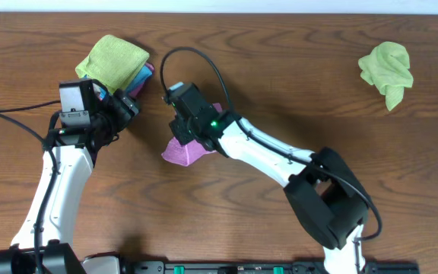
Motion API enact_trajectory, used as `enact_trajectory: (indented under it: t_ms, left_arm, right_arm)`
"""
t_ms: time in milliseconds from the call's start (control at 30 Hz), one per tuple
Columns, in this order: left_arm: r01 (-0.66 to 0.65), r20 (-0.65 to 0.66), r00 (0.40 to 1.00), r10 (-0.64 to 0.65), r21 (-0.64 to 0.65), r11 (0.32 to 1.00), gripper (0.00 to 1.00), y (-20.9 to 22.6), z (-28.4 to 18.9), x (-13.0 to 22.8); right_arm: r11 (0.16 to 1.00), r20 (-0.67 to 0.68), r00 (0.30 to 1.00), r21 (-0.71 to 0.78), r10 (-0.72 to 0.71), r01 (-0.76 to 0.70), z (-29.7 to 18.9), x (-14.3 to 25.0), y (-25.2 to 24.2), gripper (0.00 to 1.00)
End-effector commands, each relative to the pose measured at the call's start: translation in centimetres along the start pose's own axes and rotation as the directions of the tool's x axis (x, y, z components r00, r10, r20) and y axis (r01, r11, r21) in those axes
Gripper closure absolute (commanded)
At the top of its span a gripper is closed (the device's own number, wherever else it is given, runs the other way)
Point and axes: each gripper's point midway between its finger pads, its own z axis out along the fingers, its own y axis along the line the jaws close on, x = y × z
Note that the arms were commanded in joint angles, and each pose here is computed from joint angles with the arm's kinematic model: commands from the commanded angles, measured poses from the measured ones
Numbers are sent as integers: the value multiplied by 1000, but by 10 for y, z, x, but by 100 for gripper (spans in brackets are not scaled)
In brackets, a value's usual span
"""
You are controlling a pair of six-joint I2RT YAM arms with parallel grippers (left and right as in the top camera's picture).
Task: Fold the cloth
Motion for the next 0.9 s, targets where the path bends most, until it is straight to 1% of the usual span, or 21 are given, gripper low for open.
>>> enact_trajectory:
  t_ms: [0,167,267,367,533,600,767,867]
  left_arm:
    - [-9,20,1000,9,20,1000,14,-7,-8,-6]
    - [-9,20,1000,9,20,1000,13,-7,-8,-5]
    - [-10,19,1000,9,21,1000,13,-7,-7,-5]
    - [-10,18,1000,9,22,1000,13,-7,-7,-5]
    - [-10,7,1000,10,35,999,13,-10,-7,-3]
    - [-10,7,1000,10,35,999,12,-10,-7,-3]
    - [-10,8,1000,10,36,999,12,-10,-7,-3]
    - [-8,6,1000,8,43,999,12,-11,-8,-3]
  right_arm:
    - [997,47,999,78,-5,1,-26,-24,-8,99]
    - [984,-53,999,178,12,-2,-51,-7,-34,99]
    - [962,-94,992,266,87,-59,-71,6,-59,99]
    - [926,-102,980,356,169,-123,-92,13,-86,99]
    - [884,-129,955,428,266,-188,-114,27,-128,99]
    - [856,-154,932,467,327,-223,-120,39,-148,98]
    - [799,-177,889,536,423,-273,-133,58,-183,98]
    - [729,-153,860,614,487,-303,-146,70,-214,98]
